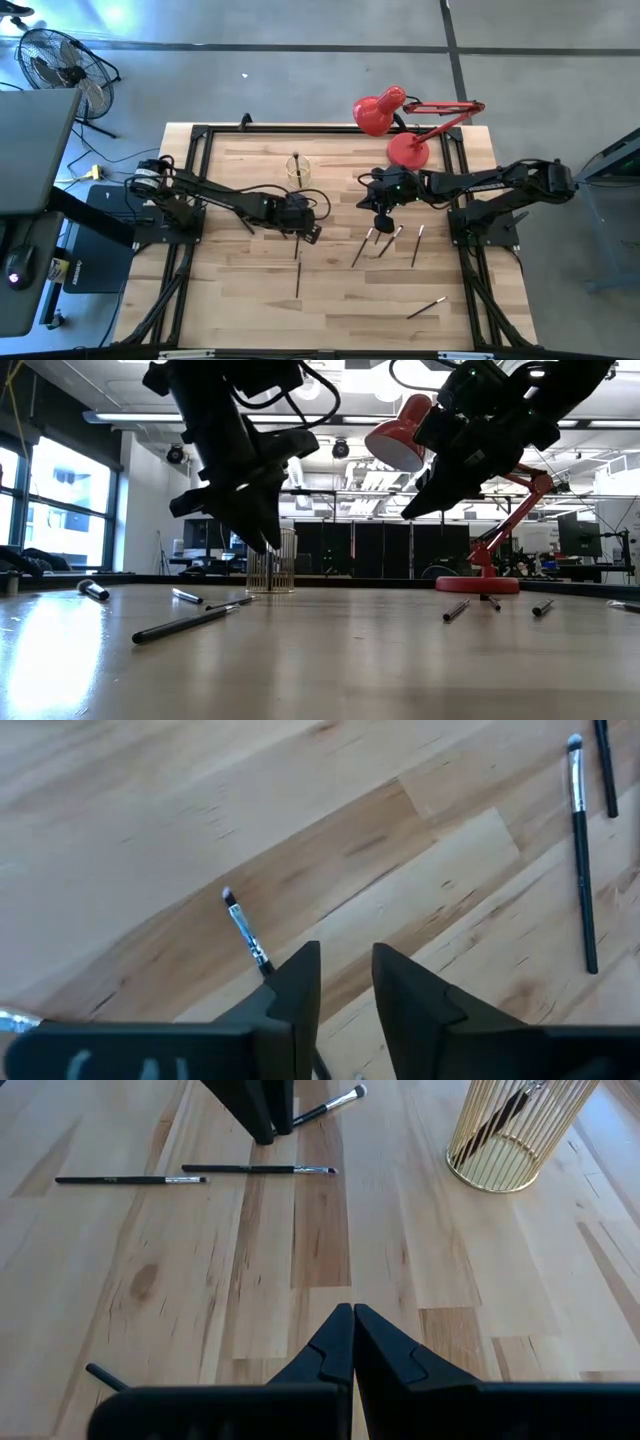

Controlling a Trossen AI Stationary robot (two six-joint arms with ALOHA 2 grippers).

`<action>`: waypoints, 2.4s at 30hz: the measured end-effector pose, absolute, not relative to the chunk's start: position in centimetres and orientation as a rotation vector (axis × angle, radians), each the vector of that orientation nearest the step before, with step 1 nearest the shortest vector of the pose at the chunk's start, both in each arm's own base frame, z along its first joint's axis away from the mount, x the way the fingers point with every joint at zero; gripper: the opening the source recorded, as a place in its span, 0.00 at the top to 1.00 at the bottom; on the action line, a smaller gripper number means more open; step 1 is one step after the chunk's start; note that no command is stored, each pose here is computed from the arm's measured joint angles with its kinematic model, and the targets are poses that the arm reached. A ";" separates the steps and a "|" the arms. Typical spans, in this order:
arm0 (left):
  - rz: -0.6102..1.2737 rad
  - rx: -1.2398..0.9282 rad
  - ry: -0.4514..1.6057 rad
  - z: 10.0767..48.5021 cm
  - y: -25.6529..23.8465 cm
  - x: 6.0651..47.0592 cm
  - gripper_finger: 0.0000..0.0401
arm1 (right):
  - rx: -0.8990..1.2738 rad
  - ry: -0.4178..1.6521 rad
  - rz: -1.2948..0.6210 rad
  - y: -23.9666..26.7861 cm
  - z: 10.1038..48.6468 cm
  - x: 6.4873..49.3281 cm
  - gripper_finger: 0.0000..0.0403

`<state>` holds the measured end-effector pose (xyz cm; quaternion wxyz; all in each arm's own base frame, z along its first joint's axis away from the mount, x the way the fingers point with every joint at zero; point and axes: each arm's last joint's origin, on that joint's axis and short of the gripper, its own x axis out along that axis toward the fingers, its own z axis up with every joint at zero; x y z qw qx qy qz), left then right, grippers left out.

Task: Put items in baskets/containers
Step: Put the top eyeliner brush into the wire organizer

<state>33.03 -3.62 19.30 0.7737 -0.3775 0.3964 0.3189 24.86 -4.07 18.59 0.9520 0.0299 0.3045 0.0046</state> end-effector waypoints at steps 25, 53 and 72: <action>0.771 -0.934 1.027 15.0 -4.3 33.7 0.93 | 0.068 0.610 0.011 -4.1 18.6 24.9 1.00; 0.731 -0.691 1.262 16.9 -3.9 30.6 0.76 | 0.018 0.532 0.009 -4.2 19.3 25.3 1.00; 0.576 -0.614 1.435 14.2 -3.9 28.4 0.87 | 0.086 0.479 -0.116 -4.5 19.7 25.6 0.97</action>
